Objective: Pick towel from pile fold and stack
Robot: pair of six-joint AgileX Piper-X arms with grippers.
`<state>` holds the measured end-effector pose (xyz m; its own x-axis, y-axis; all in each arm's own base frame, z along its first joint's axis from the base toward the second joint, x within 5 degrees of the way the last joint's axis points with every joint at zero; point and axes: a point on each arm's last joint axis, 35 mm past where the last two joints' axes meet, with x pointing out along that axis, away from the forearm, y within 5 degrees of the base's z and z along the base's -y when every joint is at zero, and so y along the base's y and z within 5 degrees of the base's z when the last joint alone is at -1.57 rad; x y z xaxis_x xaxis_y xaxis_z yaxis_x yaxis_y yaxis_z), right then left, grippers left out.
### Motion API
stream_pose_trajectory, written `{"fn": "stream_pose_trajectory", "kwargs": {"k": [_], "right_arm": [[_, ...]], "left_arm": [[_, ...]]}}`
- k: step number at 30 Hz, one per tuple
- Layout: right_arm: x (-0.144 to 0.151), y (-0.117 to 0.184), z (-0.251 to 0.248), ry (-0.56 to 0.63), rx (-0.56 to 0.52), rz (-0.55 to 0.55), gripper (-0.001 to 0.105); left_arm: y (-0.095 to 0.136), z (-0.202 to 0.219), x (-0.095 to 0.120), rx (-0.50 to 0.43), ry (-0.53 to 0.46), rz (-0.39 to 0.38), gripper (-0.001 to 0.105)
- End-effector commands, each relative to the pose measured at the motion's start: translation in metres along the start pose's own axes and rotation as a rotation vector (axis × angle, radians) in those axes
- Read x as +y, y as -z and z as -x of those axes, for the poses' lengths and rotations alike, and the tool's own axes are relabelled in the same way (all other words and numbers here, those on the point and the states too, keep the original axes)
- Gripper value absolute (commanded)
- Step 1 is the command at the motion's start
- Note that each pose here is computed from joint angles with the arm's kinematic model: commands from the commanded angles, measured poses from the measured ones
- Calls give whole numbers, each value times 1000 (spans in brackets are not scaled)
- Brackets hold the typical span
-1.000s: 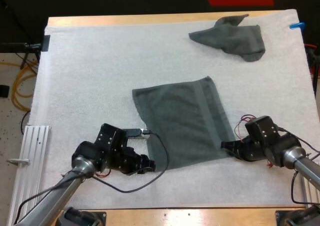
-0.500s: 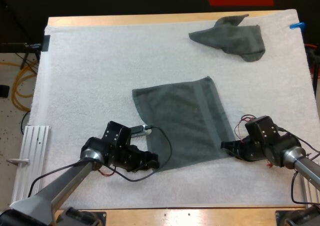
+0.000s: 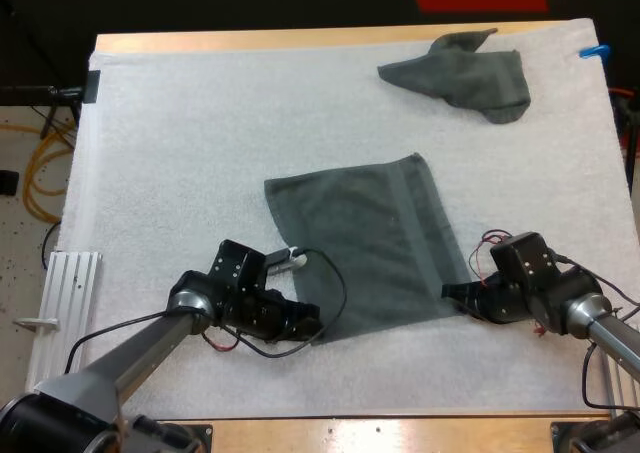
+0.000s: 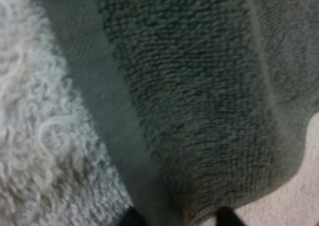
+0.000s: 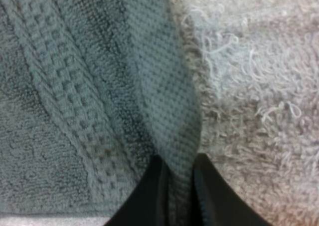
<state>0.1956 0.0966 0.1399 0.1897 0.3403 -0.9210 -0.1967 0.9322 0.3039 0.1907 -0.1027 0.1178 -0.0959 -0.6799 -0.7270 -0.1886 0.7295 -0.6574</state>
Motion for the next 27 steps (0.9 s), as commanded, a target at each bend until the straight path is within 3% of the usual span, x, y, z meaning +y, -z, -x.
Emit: {"fn": "stream_pose_trajectory", "kwargs": {"k": [1, 7, 14, 27], "right_arm": [[-1, 3, 1, 10, 11, 6, 0], [-1, 3, 1, 10, 11, 6, 0], [0, 3, 1, 3, 13, 10, 0], [0, 3, 2, -10, 27, 22, 0]], "left_arm": [[1, -3, 3, 5, -24, 11, 22], [0, -3, 2, -13, -32, -1, 0], [4, 0, 3, -8, -69, -81, 0], [45, 48, -11, -97, -233, -314, 0]]}}
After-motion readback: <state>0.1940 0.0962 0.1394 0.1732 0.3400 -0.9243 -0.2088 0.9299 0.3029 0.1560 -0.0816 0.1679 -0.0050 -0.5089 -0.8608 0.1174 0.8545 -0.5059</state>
